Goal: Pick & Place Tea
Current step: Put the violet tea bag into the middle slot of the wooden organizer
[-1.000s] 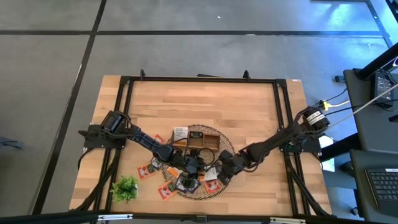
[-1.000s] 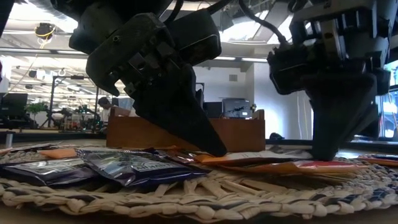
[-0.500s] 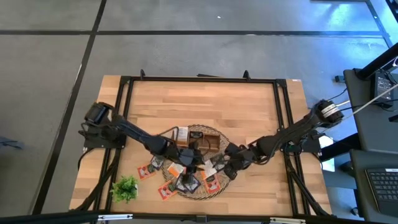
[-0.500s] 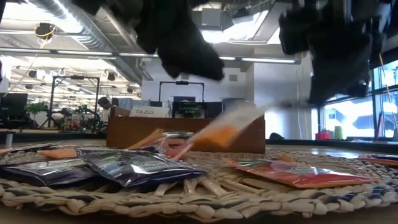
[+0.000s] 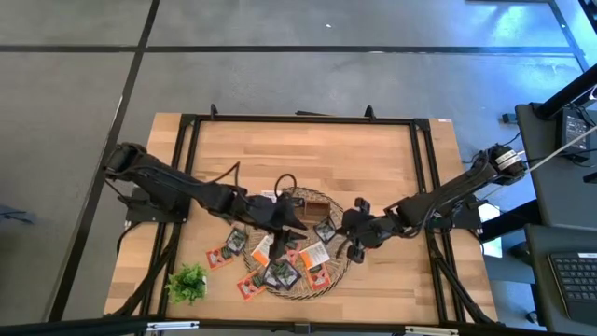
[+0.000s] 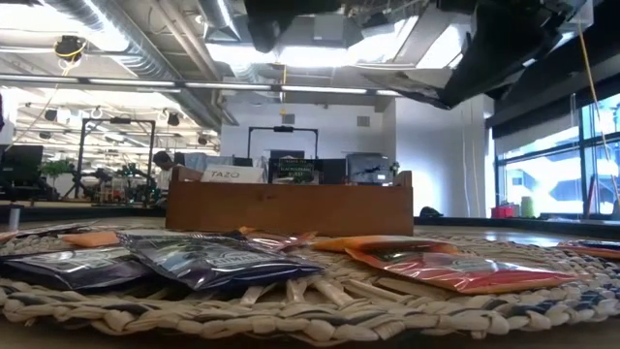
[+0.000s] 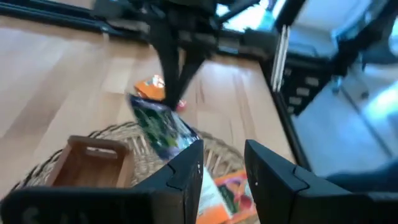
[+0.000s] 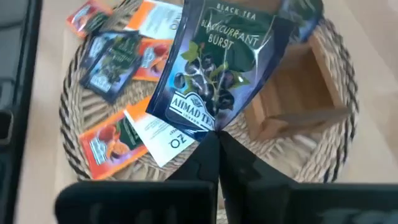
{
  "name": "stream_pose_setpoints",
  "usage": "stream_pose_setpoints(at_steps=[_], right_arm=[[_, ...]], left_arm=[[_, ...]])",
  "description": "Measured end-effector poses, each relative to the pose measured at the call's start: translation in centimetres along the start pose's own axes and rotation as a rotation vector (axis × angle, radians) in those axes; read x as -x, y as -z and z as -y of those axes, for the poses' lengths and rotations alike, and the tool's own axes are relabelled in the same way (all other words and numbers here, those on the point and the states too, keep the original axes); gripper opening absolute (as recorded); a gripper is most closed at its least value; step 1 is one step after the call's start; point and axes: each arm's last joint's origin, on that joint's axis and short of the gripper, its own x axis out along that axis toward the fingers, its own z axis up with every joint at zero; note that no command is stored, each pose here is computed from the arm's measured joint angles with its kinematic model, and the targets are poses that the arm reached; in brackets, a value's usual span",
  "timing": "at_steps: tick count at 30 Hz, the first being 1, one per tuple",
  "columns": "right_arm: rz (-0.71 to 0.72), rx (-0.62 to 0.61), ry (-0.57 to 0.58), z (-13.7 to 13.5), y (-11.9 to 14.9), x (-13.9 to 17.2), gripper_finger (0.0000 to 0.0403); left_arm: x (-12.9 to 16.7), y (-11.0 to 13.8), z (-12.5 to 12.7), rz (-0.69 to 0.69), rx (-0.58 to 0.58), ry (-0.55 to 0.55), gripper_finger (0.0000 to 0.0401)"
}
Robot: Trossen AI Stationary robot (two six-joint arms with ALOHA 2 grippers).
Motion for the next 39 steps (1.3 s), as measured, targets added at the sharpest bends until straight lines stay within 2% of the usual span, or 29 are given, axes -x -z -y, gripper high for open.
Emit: stream_pose_setpoints(at_steps=[4, 7, 11, 14, 19, 30, 39], right_arm=[[0.02, 0.135, -0.01, -0.2, -0.5, 0.2, 0.0006], [0.058, 0.209, -0.022, -0.6, -1.5, 0.6, 0.0006], [0.087, 0.295, -0.017, -0.5, -2.8, 1.0, 0.0007], [0.093, 0.325, -0.009, -0.2, -3.2, 0.9, 0.0007], [0.073, 0.331, -0.046, 0.2, -3.4, 0.7, 0.0007], [0.11, 0.29, -0.026, 1.2, -4.4, 0.4, 0.0007], [0.134, 0.307, -0.032, 1.2, -4.7, 0.4, 0.0007]], left_arm=[[0.4, -0.7, -1.1, 0.029, 0.205, -0.052, 0.0114], [0.4, -0.9, -2.4, -0.004, 0.367, -0.028, 0.0114], [-0.1, -0.9, -4.0, -0.081, 0.491, 0.041, 0.0114], [0.0, -1.3, -4.6, -0.076, 0.557, 0.055, 0.0114], [0.0, -1.4, -4.9, -0.081, 0.574, 0.076, 0.0114], [0.0, -1.4, -4.8, -0.099, 0.554, 0.096, 0.0113], [0.0, -1.3, -4.8, -0.098, 0.534, 0.092, 0.0105]])
